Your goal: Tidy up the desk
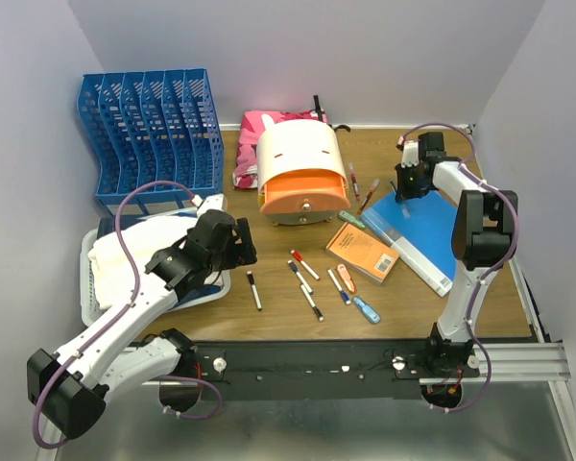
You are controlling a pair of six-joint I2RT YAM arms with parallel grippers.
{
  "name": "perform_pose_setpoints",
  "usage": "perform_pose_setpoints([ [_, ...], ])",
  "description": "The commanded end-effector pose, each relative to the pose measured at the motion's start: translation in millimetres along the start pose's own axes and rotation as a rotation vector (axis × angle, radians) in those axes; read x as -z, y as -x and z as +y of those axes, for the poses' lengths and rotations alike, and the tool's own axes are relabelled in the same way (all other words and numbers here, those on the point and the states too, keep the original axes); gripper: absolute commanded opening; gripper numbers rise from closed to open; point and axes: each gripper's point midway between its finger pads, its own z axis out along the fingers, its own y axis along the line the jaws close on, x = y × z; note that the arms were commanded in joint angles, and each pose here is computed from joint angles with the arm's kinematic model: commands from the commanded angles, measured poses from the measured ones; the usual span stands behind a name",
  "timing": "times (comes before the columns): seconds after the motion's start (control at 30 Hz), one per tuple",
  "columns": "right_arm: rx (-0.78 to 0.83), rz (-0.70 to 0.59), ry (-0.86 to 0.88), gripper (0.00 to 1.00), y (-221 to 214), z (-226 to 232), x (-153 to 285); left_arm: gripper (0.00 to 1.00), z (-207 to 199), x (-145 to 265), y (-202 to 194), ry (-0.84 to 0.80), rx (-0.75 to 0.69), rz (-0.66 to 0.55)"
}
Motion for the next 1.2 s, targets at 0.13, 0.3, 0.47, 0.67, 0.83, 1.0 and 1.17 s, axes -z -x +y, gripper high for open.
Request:
perform_pose_setpoints([
  [0.13, 0.276, -0.244, 0.361, 0.01, 42, 76, 107, 0.99, 11, -6, -22, 0.025, 0.005, 0.061],
  [0.3, 0.436, -0.424, 0.546, 0.01, 70, 118, 178, 0.99, 9, -12, -32, 0.011, -0.005, 0.103],
  [0.47, 0.612, -0.491, 0.687, 0.01, 78, 166, 231, 0.99, 4, -15, -33, -0.01, -0.022, 0.117],
  [0.67, 0.905, -0.637, 0.758, 0.02, 87, 226, 280, 0.98, -2, -16, -33, -0.039, -0.029, 0.12],
  [0.83, 1.02, -0.674, 0.812, 0.03, 95, 266, 282, 0.98, -7, -17, -34, -0.065, -0.009, 0.124],
  [1.0, 1.086, -0.668, 0.852, 0.11, 94, 302, 276, 0.98, -9, -16, -33, -0.076, -0.001, 0.119],
  [1.17, 1.08, -0.636, 0.877, 0.16, 90, 324, 257, 0.98, -9, -14, -33, -0.078, 0.007, 0.112],
])
